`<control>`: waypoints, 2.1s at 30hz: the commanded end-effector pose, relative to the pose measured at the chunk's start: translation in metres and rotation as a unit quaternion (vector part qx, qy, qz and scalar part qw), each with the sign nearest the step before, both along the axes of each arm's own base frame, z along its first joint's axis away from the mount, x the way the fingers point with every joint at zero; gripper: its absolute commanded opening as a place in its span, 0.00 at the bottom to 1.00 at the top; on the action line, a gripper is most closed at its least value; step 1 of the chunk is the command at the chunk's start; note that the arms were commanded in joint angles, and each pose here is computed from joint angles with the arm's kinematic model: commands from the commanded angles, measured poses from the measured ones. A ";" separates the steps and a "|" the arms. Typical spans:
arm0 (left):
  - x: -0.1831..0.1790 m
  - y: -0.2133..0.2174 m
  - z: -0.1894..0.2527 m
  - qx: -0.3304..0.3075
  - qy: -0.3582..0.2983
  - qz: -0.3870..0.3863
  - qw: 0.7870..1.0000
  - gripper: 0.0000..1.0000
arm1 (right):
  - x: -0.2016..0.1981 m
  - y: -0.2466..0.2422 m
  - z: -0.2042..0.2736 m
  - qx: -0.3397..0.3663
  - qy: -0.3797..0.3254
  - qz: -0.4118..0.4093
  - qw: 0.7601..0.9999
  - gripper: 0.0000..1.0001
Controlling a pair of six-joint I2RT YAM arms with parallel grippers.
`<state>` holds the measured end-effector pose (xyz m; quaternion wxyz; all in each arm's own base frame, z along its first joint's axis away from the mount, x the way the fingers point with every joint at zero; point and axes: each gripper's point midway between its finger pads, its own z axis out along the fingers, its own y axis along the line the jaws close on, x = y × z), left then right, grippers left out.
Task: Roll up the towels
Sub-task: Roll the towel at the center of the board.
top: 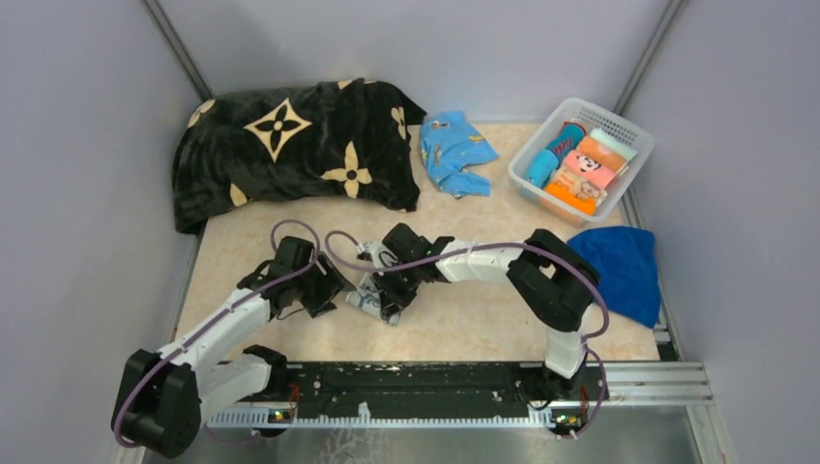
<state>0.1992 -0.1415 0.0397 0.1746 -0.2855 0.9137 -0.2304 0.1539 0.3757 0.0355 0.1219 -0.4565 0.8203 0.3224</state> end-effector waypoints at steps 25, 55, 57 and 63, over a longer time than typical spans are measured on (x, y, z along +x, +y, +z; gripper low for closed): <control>0.000 -0.031 0.011 -0.093 -0.039 -0.055 0.993 0.63 | 0.028 -0.002 -0.020 0.107 0.306 -0.103 0.940 0.08; 0.007 -0.016 -0.034 -0.025 0.040 -0.015 0.999 0.42 | 0.026 0.007 0.085 0.029 -0.255 -0.009 0.966 0.45; 0.007 -0.016 -0.033 -0.025 0.038 -0.015 0.999 0.42 | 0.021 0.015 0.082 0.031 -0.273 0.005 0.962 0.46; 0.007 -0.016 -0.032 -0.025 0.038 -0.015 0.999 0.42 | 0.028 0.017 0.062 -0.006 -0.320 0.003 0.947 0.47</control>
